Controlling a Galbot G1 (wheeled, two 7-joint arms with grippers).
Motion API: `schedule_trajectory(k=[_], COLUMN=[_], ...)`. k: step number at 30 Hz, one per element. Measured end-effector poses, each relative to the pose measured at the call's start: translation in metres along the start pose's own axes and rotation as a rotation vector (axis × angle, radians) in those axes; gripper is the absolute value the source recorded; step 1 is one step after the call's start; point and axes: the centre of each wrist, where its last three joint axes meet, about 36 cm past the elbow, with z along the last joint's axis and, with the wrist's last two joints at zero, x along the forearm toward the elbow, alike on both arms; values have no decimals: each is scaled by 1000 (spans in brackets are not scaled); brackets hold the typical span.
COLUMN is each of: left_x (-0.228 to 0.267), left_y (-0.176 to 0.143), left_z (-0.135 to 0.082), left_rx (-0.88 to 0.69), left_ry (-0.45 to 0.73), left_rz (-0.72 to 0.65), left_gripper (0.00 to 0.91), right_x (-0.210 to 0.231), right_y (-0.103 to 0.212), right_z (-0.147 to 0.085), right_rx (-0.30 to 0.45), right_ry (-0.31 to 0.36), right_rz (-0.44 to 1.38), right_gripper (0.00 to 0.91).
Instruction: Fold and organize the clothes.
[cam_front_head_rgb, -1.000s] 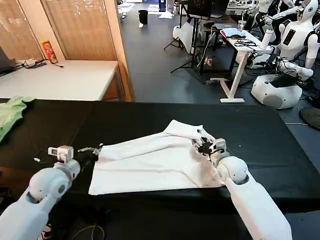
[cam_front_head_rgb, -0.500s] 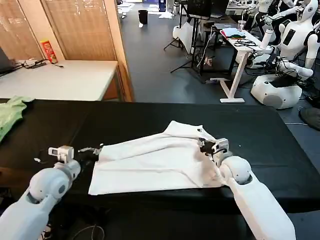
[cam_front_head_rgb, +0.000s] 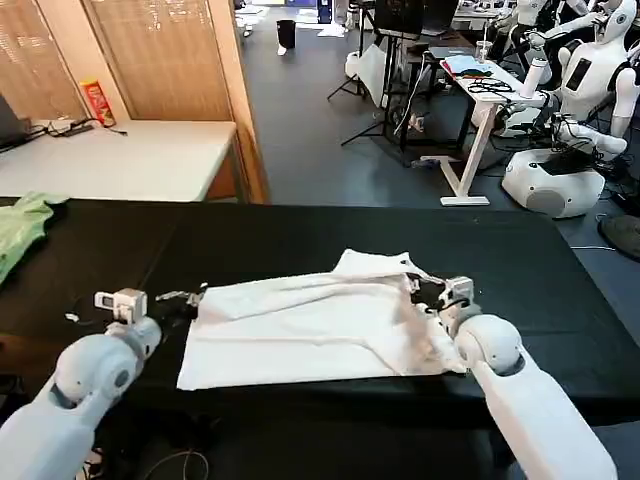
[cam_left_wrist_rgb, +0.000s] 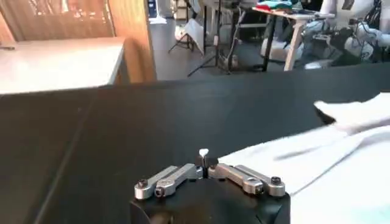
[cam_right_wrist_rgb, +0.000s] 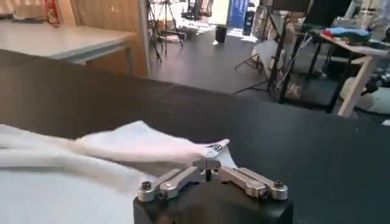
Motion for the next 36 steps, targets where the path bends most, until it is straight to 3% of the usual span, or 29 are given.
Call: schedule_trajectory(k=[8, 17, 36], left_x=[8, 22, 52], left_y=[-2, -1, -14], left_z=[-3, -2, 42], left_rx=[-8, -13, -27], left_ry=[-16, -29, 27], left_rz=[-8, -27, -60], left_gripper=[10, 10, 10], right_x=[43, 77, 115], right_y=[5, 2, 6], right_z=[-9, 5, 28], right_rx=[35, 44, 44], right_ry=[13, 50, 136], right_rz=[9, 25, 41], right_gripper=[0, 0, 0])
